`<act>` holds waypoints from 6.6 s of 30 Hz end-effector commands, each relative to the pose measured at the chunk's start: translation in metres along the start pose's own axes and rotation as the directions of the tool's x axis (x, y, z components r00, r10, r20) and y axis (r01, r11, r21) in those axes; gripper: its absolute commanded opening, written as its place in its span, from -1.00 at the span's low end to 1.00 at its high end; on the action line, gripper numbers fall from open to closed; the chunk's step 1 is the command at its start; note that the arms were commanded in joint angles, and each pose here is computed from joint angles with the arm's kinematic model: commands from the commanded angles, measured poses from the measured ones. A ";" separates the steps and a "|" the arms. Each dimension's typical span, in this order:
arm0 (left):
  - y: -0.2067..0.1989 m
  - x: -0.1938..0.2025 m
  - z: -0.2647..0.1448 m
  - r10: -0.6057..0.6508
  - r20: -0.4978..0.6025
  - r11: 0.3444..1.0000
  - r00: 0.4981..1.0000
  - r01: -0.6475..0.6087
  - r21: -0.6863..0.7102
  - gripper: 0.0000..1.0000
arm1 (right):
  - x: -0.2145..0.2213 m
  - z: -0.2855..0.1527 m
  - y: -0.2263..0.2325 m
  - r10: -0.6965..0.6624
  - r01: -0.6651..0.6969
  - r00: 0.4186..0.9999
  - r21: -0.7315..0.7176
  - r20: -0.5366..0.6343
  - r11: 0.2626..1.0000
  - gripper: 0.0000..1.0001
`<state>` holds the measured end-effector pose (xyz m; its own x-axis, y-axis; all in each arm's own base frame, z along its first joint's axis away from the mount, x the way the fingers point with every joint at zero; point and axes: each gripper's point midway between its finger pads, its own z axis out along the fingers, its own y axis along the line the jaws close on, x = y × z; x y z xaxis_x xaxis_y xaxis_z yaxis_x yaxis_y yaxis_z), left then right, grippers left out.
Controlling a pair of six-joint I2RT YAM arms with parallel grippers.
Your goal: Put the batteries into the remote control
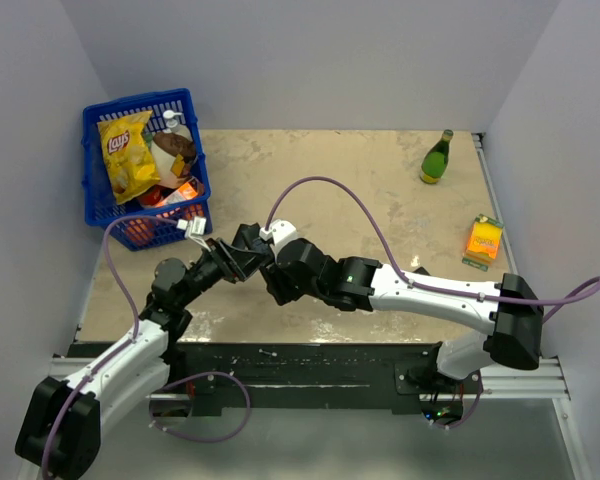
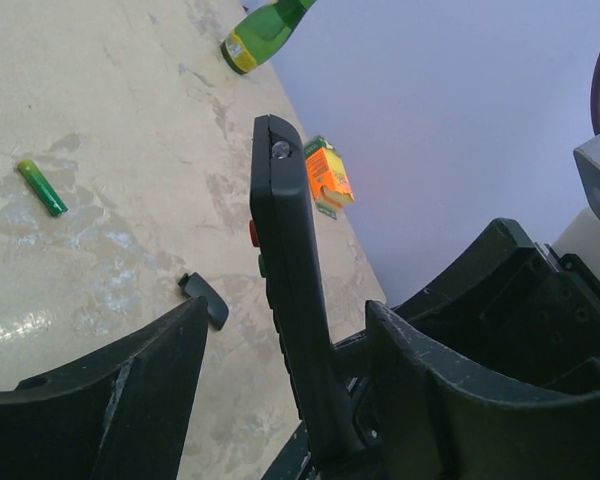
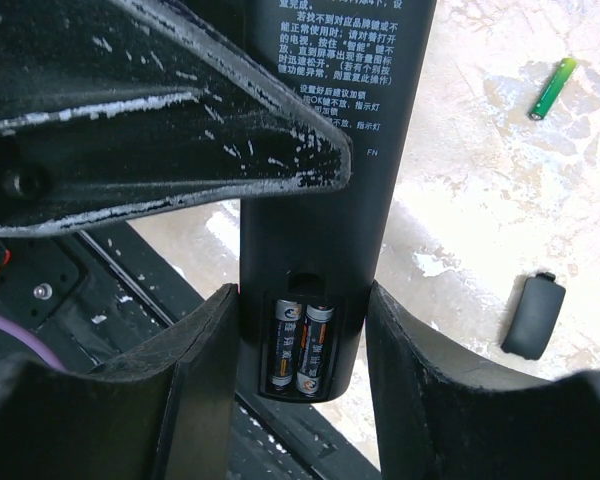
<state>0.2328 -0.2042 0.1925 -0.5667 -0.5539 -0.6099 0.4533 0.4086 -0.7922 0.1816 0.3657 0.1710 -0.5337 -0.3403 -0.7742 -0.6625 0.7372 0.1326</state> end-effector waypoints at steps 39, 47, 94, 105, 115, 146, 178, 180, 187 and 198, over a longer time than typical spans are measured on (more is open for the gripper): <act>-0.019 -0.089 0.014 0.482 0.023 0.850 0.876 -0.461 -0.257 -1.00 | 0.000 -0.023 -0.112 0.156 -0.136 0.979 0.152 -0.131 0.979 0.46; -0.024 -0.088 0.019 0.558 0.019 0.819 0.830 -0.547 -0.175 -1.00 | 0.033 0.010 -0.154 0.153 -0.084 0.938 0.223 -0.310 0.971 0.31; -0.013 -0.090 0.009 0.600 -0.031 0.778 0.800 -0.592 -0.212 -1.00 | 0.108 0.083 -0.163 0.159 -0.014 0.796 0.244 -0.585 0.970 -0.22; -0.005 -0.094 0.004 0.540 0.006 0.809 0.842 -0.516 -0.282 -1.00 | 0.053 0.068 -0.130 0.090 -0.013 0.902 0.183 -0.422 0.983 -0.77; -0.016 -0.101 0.004 0.422 0.140 0.890 0.896 -0.379 -0.255 -1.00 | -0.064 0.017 -0.050 0.062 -0.065 0.996 0.049 0.062 0.997 -0.86; -0.027 -0.095 0.009 -0.086 0.304 0.995 0.949 0.096 -0.017 -1.00 | -0.125 -0.067 -0.016 0.046 0.027 0.768 -0.104 0.639 0.994 -0.97; -0.037 -0.097 0.009 -0.129 0.299 0.992 0.945 0.127 0.026 -1.00 | -0.108 -0.055 -0.007 -0.031 0.125 0.810 -0.121 0.585 0.985 -1.00; -0.037 -0.096 0.009 -0.134 0.296 0.991 0.946 0.132 0.027 -1.00 | -0.107 -0.054 -0.008 -0.030 0.121 0.812 -0.116 0.583 0.986 -1.00; -0.042 -0.096 0.008 -0.143 0.291 0.990 0.946 0.134 0.048 -1.00 | -0.103 -0.048 -0.009 -0.046 0.127 0.820 -0.102 0.571 0.987 -1.00; -0.046 -0.097 0.008 -0.172 0.289 0.985 0.942 0.159 0.070 -1.00 | -0.103 -0.050 -0.010 -0.025 0.112 0.811 -0.113 0.585 0.987 -1.00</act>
<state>0.2795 -0.1741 0.2565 -0.4281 -0.7778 -0.4602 0.3218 0.3447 -0.8818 0.2162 0.3631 0.2645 -0.1397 -0.0022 -0.9902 -0.7710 0.6277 0.1074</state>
